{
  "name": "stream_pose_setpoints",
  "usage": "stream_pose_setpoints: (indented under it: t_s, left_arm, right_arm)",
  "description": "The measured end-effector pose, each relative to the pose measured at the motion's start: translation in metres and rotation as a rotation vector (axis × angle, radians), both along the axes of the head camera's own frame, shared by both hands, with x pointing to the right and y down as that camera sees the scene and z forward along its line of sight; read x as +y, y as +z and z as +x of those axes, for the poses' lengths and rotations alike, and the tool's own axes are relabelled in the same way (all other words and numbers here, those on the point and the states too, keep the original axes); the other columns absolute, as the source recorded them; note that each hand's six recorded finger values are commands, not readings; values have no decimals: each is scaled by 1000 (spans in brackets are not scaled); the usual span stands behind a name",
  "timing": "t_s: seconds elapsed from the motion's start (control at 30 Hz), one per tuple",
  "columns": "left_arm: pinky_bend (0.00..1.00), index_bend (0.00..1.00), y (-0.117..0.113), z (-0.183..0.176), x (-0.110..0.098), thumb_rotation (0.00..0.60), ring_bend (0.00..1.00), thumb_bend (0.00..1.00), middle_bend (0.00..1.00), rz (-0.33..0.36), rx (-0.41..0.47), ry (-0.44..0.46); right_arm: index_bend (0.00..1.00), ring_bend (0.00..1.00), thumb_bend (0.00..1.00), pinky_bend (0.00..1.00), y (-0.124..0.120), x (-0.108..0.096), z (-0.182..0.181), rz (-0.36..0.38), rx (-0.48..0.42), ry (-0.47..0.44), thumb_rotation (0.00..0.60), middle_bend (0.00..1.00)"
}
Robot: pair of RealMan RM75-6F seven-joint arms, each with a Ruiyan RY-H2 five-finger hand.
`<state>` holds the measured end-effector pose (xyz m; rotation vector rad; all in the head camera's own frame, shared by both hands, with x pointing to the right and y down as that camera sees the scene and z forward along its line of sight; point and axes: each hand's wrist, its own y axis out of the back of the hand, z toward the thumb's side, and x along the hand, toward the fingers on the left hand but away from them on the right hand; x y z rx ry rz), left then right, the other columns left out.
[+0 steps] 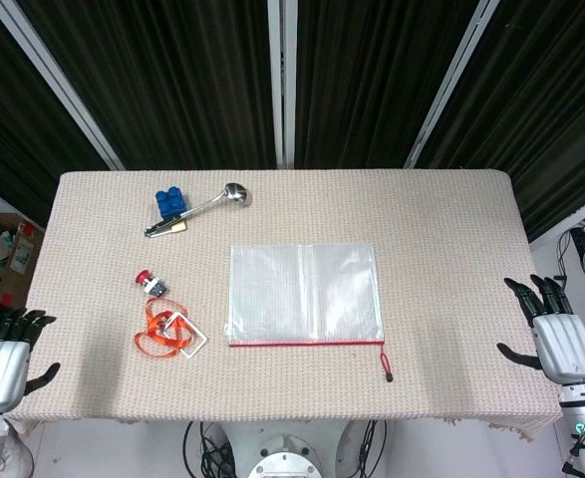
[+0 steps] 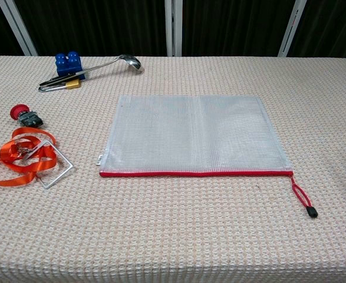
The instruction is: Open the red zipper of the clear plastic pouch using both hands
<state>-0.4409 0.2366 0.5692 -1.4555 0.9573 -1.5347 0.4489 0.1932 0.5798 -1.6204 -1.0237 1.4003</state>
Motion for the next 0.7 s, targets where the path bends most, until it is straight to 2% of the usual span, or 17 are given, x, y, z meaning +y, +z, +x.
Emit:
stream_pose_setpoints:
  t_s: [0.27,0.5,0.7]
  left_arm:
    - [180,276,-4,4,1,600,140,159,227,20,25,6]
    - [180,276,-10,6,6,600,140,159,225,63,75,-4]
    - [180,277,-5,11,10,600,139,159,225,45,97,-3]
  right_arm:
    - [104,1,30,31,-2,-1,-9,9,-16,-52,600,170]
    - [112,6,33,58,-6,-10,-31,36,-59,-155,600,193]
    - [275,113,40,188,21,-14,-56,-2,-74,-246,600,274]
